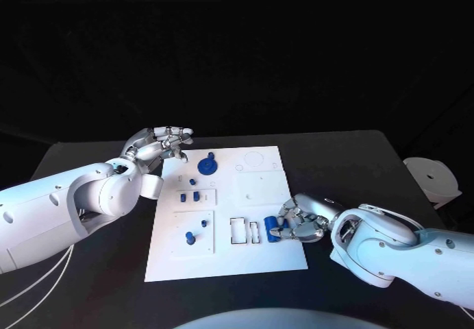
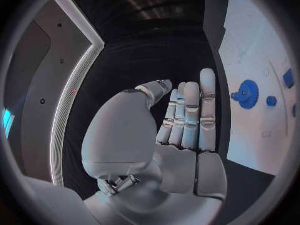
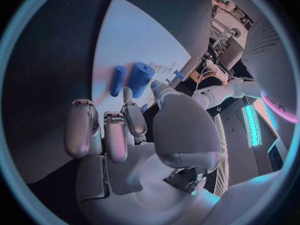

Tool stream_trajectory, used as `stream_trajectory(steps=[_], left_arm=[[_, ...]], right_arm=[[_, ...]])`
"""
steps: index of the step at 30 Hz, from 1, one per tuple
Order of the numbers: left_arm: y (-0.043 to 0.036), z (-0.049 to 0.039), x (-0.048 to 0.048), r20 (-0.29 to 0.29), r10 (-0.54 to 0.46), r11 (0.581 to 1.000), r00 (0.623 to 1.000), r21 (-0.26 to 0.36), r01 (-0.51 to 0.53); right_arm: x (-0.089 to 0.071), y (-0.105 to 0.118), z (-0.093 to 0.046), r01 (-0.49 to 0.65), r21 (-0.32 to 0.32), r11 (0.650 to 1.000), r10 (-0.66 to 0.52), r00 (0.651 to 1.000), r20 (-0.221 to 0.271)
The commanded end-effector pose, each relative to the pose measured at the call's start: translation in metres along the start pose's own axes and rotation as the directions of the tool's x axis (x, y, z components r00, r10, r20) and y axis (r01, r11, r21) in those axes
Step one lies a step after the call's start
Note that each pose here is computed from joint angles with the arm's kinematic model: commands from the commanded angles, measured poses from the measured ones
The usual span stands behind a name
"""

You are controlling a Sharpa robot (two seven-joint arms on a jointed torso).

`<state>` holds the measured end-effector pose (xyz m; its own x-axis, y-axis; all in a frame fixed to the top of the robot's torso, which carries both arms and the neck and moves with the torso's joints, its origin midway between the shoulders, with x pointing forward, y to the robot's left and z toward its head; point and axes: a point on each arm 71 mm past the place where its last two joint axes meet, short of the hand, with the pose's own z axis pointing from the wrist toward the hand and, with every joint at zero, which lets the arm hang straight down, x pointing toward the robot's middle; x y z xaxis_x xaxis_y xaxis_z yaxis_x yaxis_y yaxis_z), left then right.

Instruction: Assemble the parts on the task board

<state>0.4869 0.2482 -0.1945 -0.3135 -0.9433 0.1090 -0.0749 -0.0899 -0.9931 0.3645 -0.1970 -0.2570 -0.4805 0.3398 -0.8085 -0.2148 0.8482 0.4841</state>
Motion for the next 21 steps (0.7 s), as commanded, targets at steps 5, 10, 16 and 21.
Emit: stream_trajectory(steps=[5,10,16,21], left_arm=[[-0.0014,-0.0006,0.0021,-0.022,-0.005,1.000,1.000,0.010,0.006],[-0.0015,-0.0012,0.0019,-0.023,-0.006,1.000,1.000,0.009,0.006],[-0.0018,-0.0019,0.0013,-0.023,-0.005,1.000,1.000,0.009,0.005],[-0.0019,-0.0023,0.0011,-0.025,-0.006,1.000,1.000,0.008,0.006]], right_arm=[[0.005,0.000,0.004,0.051,-0.006,0.999,-0.051,0.999,0.004],[0.010,0.000,0.007,0.061,-0.005,0.998,-0.061,0.998,-0.002],[0.016,-0.003,0.011,0.065,0.036,0.997,-0.064,0.998,-0.010],[0.020,-0.001,0.013,0.061,0.047,0.997,-0.060,0.998,-0.014]])
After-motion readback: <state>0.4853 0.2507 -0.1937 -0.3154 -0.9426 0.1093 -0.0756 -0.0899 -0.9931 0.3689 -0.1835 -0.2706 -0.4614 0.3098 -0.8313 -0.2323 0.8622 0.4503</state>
